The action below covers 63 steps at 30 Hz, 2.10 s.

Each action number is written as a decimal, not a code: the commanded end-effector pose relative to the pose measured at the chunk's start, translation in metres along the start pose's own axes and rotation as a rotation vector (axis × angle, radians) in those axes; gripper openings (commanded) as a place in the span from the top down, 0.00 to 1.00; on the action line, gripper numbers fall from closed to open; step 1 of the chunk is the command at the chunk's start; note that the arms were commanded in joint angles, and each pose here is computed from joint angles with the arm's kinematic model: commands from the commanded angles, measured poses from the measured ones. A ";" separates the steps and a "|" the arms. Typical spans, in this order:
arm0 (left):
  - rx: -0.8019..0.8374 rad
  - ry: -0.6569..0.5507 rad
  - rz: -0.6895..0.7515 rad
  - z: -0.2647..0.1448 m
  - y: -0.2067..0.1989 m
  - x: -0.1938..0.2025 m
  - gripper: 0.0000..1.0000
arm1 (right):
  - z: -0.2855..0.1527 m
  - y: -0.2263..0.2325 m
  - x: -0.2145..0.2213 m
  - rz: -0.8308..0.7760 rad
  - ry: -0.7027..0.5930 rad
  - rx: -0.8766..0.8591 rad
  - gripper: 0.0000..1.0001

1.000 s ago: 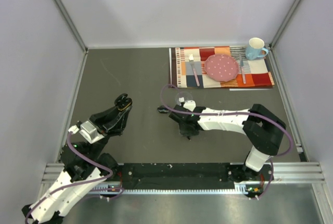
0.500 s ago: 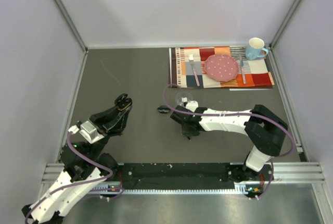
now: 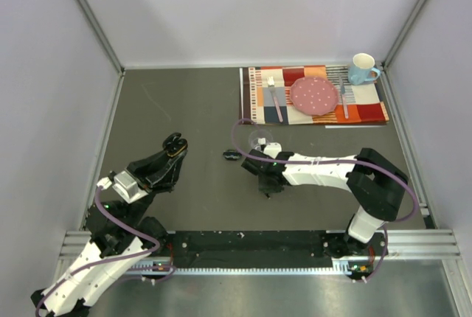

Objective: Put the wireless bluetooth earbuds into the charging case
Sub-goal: Pick up the earbud from the center of the board.

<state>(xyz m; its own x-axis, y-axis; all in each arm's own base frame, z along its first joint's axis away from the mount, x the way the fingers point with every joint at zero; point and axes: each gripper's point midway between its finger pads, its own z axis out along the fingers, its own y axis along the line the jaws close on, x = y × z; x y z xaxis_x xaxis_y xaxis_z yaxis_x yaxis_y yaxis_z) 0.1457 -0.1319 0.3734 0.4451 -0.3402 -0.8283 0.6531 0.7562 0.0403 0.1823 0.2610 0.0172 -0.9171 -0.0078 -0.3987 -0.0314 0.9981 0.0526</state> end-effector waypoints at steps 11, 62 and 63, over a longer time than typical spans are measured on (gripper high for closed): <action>0.007 -0.038 -0.014 0.003 -0.002 -0.009 1.00 | -0.003 -0.012 0.018 0.010 0.051 0.042 0.71; 0.152 0.014 -0.072 0.024 -0.033 0.030 1.00 | -0.350 0.055 -0.172 0.175 -1.026 -0.888 1.00; 0.154 0.015 -0.073 0.025 -0.033 0.031 1.00 | -0.358 0.058 -0.174 0.183 -1.040 -0.921 1.00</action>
<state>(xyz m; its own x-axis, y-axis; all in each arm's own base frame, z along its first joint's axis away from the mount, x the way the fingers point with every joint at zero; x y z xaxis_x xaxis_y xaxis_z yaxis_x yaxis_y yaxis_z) 0.1584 -0.1753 0.3499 0.3650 -0.3372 -0.8678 0.7427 0.6675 0.0530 0.2061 0.2826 0.3672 -0.3032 0.4985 -0.8121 -0.4286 0.6898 0.5834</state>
